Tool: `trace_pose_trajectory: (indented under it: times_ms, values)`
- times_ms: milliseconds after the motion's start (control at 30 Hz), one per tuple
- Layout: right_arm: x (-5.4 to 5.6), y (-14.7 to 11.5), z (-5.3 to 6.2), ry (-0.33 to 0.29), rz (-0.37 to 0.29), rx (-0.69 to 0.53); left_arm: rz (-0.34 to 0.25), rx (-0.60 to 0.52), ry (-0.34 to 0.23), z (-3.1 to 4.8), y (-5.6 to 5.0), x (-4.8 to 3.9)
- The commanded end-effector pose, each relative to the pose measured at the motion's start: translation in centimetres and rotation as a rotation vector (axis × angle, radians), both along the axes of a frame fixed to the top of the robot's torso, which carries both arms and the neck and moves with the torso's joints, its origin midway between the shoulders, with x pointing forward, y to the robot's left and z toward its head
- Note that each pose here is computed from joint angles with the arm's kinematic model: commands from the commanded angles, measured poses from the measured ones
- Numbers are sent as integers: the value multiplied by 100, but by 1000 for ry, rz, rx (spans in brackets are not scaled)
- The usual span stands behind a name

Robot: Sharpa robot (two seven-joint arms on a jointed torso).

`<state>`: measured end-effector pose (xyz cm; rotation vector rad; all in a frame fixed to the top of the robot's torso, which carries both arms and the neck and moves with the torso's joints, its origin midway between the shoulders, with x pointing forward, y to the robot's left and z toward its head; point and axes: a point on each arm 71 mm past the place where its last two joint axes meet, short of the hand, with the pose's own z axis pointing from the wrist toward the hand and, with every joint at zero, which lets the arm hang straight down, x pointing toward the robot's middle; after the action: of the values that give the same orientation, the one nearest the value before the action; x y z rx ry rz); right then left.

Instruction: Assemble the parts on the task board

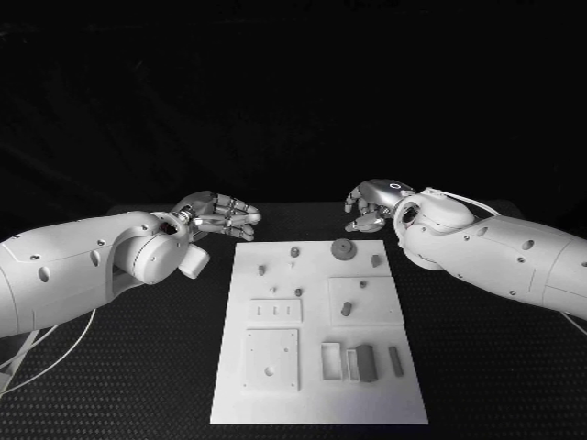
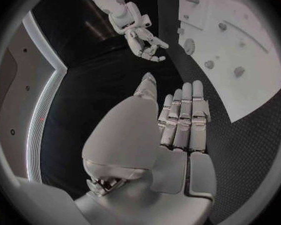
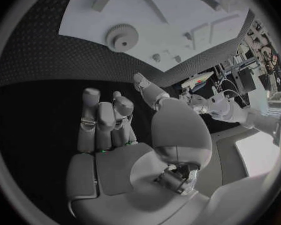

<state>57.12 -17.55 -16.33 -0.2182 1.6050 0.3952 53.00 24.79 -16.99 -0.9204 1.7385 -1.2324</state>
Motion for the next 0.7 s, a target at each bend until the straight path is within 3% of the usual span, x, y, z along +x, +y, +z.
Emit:
trace_pose_trajectory:
  times_ms: [33, 300, 700]
  values:
    - [6, 6, -84, 99, 32, -40, -18, -18, -17, 18, -23, 5]
    - [53, 19, -242, 125, 27, -95, -46, -23, -7, 6, -88, -4]
    - [67, 33, -456, 146, 26, -112, -44, -15, -7, -3, -92, -11]
